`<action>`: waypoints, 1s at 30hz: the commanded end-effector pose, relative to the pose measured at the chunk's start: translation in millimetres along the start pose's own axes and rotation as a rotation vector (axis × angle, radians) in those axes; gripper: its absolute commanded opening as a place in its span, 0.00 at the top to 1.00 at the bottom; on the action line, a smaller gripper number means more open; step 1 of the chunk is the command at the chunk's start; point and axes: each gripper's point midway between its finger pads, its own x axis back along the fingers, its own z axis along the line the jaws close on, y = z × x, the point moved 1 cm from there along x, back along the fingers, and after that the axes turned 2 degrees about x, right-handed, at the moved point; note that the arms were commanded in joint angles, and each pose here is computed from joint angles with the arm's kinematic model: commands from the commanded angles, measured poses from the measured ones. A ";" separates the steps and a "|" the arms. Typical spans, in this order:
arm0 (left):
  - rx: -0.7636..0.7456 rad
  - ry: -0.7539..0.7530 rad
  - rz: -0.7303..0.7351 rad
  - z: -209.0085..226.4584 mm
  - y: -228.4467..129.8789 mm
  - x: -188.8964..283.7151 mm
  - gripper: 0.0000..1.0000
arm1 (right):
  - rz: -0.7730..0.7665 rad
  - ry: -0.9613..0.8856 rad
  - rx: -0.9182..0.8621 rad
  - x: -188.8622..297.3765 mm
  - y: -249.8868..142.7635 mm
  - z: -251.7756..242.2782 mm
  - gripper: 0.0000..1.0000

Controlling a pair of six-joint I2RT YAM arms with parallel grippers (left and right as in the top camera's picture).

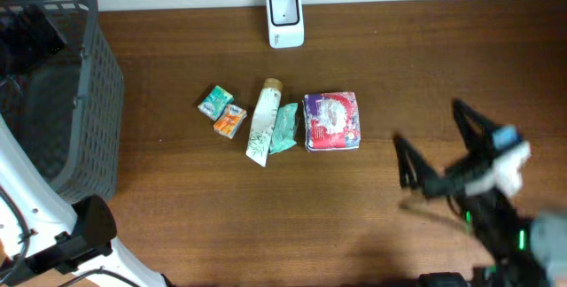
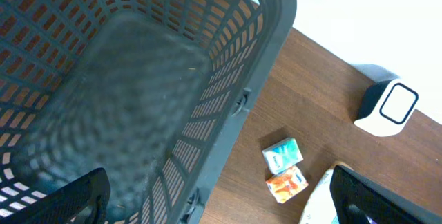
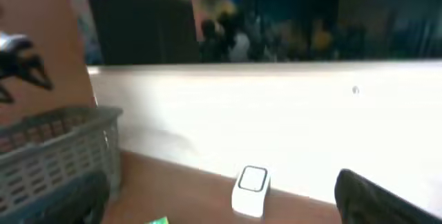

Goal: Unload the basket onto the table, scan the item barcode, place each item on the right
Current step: 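Reach the right gripper to the pink-and-purple package and grasp it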

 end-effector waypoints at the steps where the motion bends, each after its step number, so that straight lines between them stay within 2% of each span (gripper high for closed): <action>1: -0.014 -0.008 -0.021 -1.4 -0.1 10.1 0.01 | 0.180 -0.029 -0.037 -38.7 3.1 -22.1 0.01; 4: -0.014 -0.008 -0.021 -1.4 -0.1 10.1 0.01 | 0.431 -0.046 -0.140 -76.8 -20.8 -44.9 0.01; 6: -0.014 -0.008 -0.021 -1.4 -0.1 10.1 0.01 | 0.540 -0.032 -0.205 -91.7 -38.4 -51.0 0.01; 11: -0.014 -0.008 -0.021 -1.4 -0.1 10.1 0.01 | 0.692 0.200 -0.470 -126.7 -88.4 -33.5 0.01; 14: -0.015 -0.008 -0.021 -1.7 -0.2 10.1 0.01 | 0.783 0.246 -0.551 -139.9 -125.2 -30.5 0.00; 16: -0.015 -0.008 -0.021 -1.7 -0.2 10.1 0.01 | 0.871 0.156 -0.556 -144.7 -155.4 -35.4 0.06; 17: -0.015 -0.008 -0.021 -1.7 -0.2 10.1 0.01 | 0.963 -0.060 -0.580 -146.0 -188.3 -52.9 0.07; 19: -0.015 -0.009 -0.020 -1.9 -0.3 10.1 0.01 | 1.032 -0.215 -0.550 -144.5 -216.4 -67.1 0.07; 28: -0.015 -0.008 -0.021 -1.7 -0.2 10.1 0.01 | 1.271 -0.295 -0.593 -139.4 -322.8 -81.3 0.09; 29: -0.015 -0.009 -0.020 -1.9 -0.3 10.1 0.01 | 1.293 -0.298 -0.600 -137.7 -332.2 -81.3 0.18; 30: -0.015 -0.009 -0.021 -1.9 -0.3 10.1 0.01 | 1.307 -0.298 -0.604 -136.7 -337.5 -80.8 0.22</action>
